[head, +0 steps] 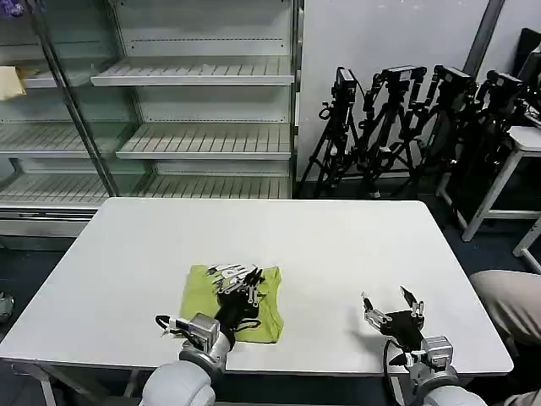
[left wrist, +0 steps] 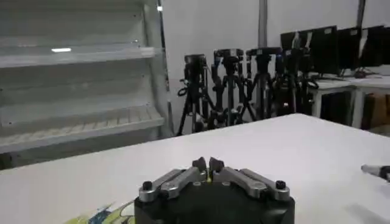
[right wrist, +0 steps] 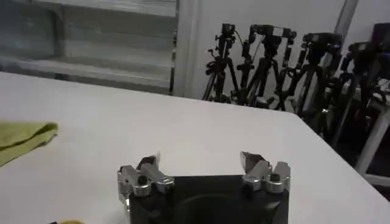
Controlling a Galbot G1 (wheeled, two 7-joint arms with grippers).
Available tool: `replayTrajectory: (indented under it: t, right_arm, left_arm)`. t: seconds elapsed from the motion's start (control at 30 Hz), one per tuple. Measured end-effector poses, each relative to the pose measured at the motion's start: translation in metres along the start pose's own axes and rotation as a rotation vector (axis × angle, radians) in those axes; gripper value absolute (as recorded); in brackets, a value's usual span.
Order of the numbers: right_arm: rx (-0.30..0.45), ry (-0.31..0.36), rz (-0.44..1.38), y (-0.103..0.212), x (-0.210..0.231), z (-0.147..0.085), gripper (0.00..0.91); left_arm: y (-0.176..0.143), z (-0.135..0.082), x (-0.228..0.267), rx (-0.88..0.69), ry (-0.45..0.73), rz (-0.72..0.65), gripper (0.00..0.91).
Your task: Fold and organize the clothes.
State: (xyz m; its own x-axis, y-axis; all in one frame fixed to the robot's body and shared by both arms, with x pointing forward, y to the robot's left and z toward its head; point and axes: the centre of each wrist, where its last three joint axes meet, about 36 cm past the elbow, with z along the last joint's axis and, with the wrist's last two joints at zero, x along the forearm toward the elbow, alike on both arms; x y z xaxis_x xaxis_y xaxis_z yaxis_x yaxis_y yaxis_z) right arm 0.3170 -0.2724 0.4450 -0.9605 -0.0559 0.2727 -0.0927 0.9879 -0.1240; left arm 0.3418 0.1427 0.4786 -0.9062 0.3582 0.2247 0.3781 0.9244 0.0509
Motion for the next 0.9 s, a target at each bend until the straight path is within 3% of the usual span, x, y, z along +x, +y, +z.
replayTrajectory:
  t: [0.3,0.33,0.4,0.43,0.47,0.67,0.9]
  right_arm:
    - [0.004,-0.003,0.004,-0.002,-0.001,0.001,0.907]
    - [0.004,-0.003,0.004,-0.003,-0.001,0.002,0.907]
    - [0.003,-0.003,0.004,-0.003,-0.002,0.003,0.907]
    - [0.002,-0.003,0.005,-0.003,-0.002,0.003,0.907]
    - [0.002,-0.002,0.006,-0.003,-0.003,0.004,0.907]
    - [0.002,-0.003,0.007,-0.004,-0.004,0.006,0.907]
    - [0.0,-0.004,0.001,-0.003,-0.003,0.007,0.907]
  left_arm:
    - [-0.01,0.001,-0.004,0.034,0.007,0.024,0.02]
    - [-0.011,0.002,-0.005,0.035,0.008,0.024,0.06]
    - [-0.012,0.004,-0.007,0.041,0.012,0.027,0.282]
    - [-0.013,0.005,-0.008,0.046,0.015,0.031,0.494]
    - [-0.014,0.007,-0.009,0.051,0.019,0.033,0.907]
    - [-0.021,0.011,-0.009,0.09,0.014,0.051,0.907]
    - [-0.015,0.002,-0.01,0.13,-0.079,0.048,0.907]
